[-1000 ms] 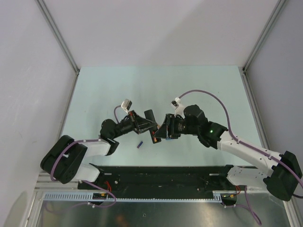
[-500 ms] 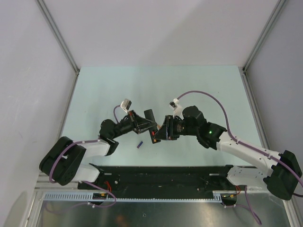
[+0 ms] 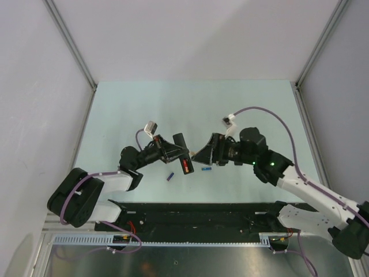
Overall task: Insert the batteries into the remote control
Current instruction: Load the battery into the remote control, then pick up the battery from the center of the board.
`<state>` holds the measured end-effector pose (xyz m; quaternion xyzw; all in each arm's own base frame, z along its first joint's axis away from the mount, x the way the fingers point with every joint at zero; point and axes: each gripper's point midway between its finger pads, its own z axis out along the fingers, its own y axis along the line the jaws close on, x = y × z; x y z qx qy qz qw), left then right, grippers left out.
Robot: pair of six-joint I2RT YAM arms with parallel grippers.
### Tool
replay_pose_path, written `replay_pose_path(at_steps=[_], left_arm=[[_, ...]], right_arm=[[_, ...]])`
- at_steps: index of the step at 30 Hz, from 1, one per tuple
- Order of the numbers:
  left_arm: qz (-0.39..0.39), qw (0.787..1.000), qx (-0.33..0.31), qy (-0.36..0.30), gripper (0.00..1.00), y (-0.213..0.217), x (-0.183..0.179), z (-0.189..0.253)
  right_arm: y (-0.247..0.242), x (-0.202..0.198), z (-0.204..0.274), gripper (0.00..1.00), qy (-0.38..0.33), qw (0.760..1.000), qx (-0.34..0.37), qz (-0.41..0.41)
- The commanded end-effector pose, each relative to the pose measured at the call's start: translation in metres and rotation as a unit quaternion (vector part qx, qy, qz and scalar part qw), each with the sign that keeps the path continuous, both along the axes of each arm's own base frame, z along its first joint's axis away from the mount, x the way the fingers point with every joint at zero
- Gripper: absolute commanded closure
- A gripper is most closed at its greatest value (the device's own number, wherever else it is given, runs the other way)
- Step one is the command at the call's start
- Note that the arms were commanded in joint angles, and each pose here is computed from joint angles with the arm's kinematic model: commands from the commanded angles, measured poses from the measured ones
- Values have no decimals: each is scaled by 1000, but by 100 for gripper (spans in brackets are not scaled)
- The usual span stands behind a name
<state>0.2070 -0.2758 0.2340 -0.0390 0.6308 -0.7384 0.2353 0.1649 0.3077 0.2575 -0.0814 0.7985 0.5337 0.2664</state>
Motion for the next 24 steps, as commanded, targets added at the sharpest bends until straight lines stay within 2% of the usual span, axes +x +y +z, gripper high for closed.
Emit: replay_pose_path(at_steps=[1, 3, 6, 10, 15, 20, 24], left_arm=[[30, 992, -48, -113, 100, 23, -10, 35], [48, 991, -44, -119, 100, 33, -12, 31], [71, 991, -38, -104, 100, 46, -17, 16], [96, 988, -43, -109, 100, 61, -32, 11], [110, 989, -28, -100, 100, 68, -39, -1], [125, 986, 2, -113, 100, 70, -38, -3], [113, 985, 2, -131, 100, 68, -43, 8]], right_arm=[[-38, 20, 7, 17, -46, 995, -32, -79], [-57, 39, -6, 18, -60, 986, -76, -137], [-75, 56, -43, 23, -66, 968, -167, -173], [-74, 85, -98, 33, -69, 946, -265, -174], [-46, 109, -128, 42, -88, 944, -294, -124], [-19, 125, -143, 43, -118, 930, -338, -86], [-3, 139, -156, 43, -126, 920, -366, -64]])
